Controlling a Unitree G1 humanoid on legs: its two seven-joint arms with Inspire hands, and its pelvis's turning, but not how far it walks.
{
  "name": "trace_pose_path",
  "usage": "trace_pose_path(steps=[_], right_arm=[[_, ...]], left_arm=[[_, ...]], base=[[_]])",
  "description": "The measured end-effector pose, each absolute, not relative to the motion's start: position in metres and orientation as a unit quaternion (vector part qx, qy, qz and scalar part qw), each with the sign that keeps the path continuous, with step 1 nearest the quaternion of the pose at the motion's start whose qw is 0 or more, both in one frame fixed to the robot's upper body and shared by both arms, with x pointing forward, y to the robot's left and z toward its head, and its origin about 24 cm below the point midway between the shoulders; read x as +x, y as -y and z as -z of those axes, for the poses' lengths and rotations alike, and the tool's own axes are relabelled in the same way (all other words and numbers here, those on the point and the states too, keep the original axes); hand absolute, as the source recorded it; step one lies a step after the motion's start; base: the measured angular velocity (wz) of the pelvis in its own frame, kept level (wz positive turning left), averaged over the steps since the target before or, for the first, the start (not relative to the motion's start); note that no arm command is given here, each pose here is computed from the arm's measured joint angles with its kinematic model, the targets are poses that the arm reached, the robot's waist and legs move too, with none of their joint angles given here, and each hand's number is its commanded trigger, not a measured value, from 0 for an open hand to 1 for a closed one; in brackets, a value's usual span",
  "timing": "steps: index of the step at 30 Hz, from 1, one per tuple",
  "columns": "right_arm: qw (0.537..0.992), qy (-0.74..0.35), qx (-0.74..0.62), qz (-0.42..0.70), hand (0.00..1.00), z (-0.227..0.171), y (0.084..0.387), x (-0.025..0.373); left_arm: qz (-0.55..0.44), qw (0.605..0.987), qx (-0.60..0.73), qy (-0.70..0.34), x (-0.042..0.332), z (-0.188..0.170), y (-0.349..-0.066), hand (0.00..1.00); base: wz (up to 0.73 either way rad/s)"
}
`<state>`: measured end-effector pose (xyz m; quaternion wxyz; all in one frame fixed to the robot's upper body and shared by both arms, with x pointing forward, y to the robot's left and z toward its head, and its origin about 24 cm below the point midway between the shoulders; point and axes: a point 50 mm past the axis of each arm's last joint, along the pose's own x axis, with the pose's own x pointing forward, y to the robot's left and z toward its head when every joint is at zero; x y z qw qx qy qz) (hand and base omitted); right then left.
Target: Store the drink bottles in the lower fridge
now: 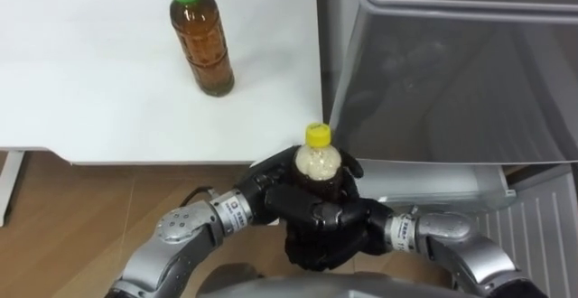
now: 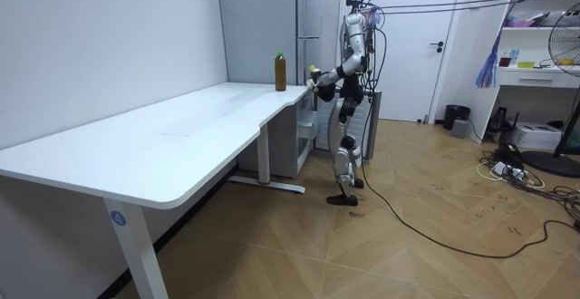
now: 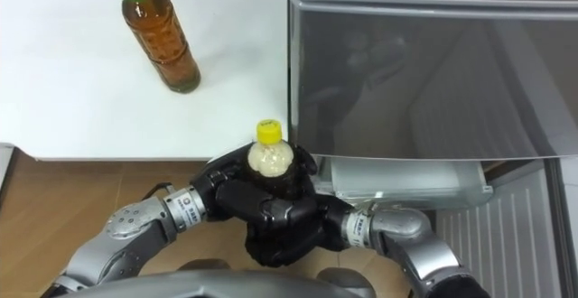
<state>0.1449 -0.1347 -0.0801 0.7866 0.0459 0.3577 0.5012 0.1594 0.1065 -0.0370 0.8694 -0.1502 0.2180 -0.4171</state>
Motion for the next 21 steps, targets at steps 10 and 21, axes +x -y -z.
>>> trace_pose_path(steps=[10, 21], right_arm=[[0.784, -0.359, 0.045, -0.504, 1.00, 0.0802, 0.1348, 0.1443], [0.785, -0.359, 0.046, -0.503, 1.00, 0.0802, 0.1347, 0.1444]], left_arm=[[0.416, 0.870, -0.148, -0.219, 0.1594, 0.0372, -0.1077, 0.00], [0.411, 0.873, -0.146, -0.218, 0.1606, 0.0366, -0.1081, 0.00]], base=[[0.00], [0.00]])
